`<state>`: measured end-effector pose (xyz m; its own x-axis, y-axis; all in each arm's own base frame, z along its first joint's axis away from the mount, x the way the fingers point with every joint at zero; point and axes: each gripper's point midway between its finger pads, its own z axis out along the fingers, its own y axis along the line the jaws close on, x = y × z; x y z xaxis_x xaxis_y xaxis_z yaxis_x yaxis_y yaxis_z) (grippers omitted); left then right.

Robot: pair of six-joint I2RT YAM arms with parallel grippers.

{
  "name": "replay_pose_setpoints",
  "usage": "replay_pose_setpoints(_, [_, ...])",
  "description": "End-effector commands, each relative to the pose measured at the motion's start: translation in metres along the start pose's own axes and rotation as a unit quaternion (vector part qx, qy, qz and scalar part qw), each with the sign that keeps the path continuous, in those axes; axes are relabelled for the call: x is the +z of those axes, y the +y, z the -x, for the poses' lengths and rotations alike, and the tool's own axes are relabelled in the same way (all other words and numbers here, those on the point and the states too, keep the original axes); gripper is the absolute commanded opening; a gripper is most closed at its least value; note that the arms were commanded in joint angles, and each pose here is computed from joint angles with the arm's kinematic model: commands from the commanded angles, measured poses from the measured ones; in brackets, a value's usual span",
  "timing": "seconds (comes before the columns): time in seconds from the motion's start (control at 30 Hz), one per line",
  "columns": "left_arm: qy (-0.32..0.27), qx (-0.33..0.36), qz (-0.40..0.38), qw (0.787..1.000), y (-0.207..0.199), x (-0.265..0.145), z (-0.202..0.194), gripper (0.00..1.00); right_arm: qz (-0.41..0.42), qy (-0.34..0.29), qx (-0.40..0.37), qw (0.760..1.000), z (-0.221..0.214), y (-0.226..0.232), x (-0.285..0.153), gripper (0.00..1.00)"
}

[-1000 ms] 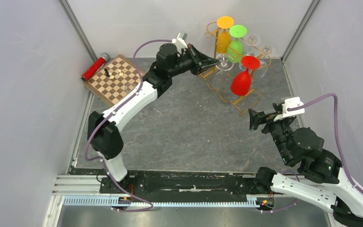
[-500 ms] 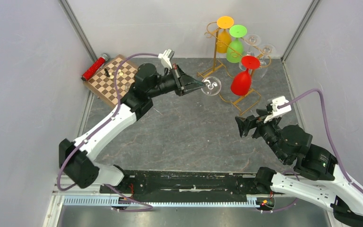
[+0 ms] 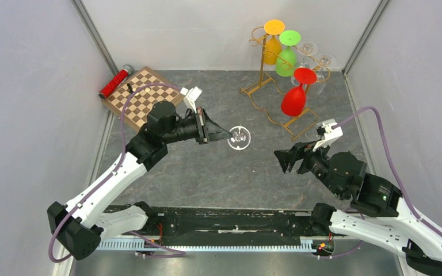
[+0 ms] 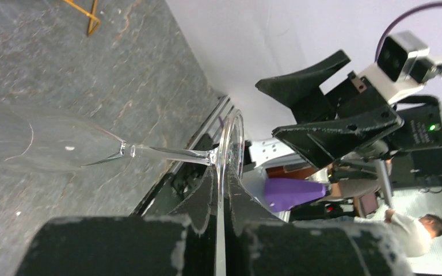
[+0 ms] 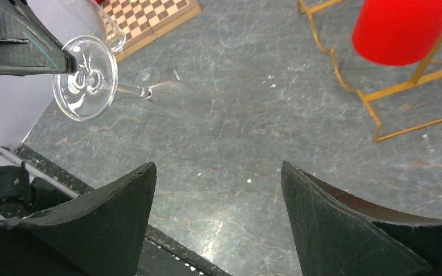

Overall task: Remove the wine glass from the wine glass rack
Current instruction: Pick up the wine glass from the wine rack, then place the wine glass at the center of the board.

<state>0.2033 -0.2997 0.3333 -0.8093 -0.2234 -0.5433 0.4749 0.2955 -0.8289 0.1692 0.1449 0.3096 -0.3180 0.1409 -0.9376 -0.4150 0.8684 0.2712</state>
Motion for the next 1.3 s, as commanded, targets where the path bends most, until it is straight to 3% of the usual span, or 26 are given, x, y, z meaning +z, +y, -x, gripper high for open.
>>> replay_pose_setpoints(0.0, [0.029,0.071,0.001,0.997,0.002,-0.016,-0.021,0.02,0.015,0.033,0.064,0.997,-0.020,0.015,0.008,0.81])
replay_pose_setpoints(0.27, [0.063,0.105,0.047,0.991,0.026,-0.027,-0.055,0.02,0.030,0.062,0.125,0.990,-0.052,0.027,0.021,0.79])
replay_pose_setpoints(0.57, [0.098,0.162,0.056,0.980,0.024,-0.029,-0.081,0.02,0.056,0.086,0.168,0.980,-0.081,0.040,0.032,0.78])
replay_pose_setpoints(0.87, [0.133,0.250,0.063,0.957,0.013,-0.023,-0.106,0.02,0.081,0.095,0.207,0.970,-0.097,0.047,0.039,0.77])
replay_pose_setpoints(1.27, [0.172,0.383,0.059,0.906,0.000,-0.014,-0.140,0.02,0.150,0.143,0.256,0.944,-0.131,0.065,0.046,0.76])
